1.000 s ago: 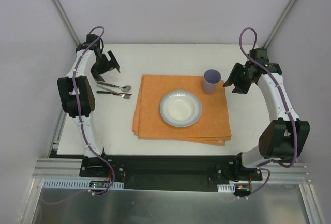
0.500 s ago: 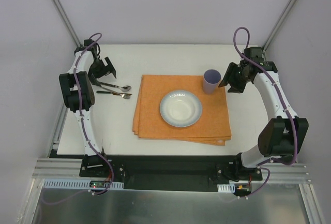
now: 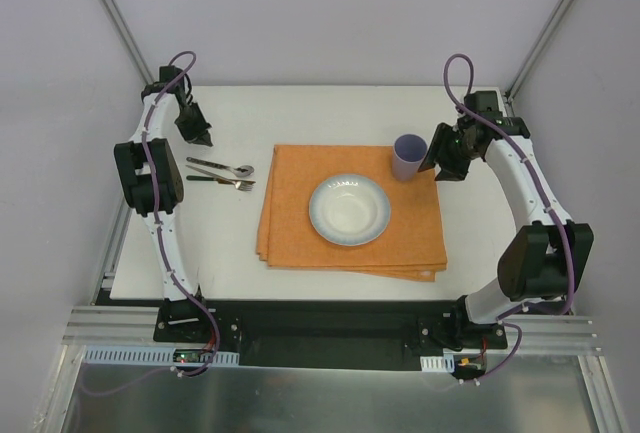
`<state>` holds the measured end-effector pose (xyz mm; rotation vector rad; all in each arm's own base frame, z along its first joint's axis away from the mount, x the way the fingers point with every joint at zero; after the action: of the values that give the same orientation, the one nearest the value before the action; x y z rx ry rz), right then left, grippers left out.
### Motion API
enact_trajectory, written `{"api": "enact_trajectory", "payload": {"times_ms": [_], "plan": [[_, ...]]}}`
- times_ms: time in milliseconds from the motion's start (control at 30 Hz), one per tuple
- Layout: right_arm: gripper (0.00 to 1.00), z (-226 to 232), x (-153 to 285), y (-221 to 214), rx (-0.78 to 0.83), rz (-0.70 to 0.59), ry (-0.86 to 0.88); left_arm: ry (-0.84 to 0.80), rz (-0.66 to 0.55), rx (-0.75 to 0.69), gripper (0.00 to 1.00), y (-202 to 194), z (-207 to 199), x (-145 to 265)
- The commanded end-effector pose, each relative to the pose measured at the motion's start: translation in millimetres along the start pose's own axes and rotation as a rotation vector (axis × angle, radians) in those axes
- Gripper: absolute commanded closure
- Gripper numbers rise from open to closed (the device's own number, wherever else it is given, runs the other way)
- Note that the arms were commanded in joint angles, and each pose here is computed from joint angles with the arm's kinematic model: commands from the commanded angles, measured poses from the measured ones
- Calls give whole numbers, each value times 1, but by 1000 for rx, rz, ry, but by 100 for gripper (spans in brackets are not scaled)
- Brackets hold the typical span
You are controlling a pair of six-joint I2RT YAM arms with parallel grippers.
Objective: Set the dinner table for one person
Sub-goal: Move the spoon at the center of the board.
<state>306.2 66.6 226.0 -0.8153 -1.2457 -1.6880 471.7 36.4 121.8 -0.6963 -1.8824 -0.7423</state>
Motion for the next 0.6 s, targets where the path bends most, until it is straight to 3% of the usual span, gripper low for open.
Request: {"api": "enact_trajectory", "payload": {"times_ms": [0, 567], "plan": [[48, 5, 5, -2, 28, 10, 6, -41, -54, 4, 100, 18, -12, 7], [48, 7, -7, -22, 31, 85, -18, 216, -143, -2, 100, 34, 34, -7]]}}
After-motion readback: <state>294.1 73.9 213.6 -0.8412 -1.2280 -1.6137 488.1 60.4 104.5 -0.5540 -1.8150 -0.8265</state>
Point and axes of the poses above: each gripper's point midway between its finger pads, its own x axis back along the fingers, its own z axis along the line the jaws close on, y = z × x, the point moved 6 cm from there along x, back along the fingers, and after that the axes turned 12 degrees about x, right-handed, at the moved point
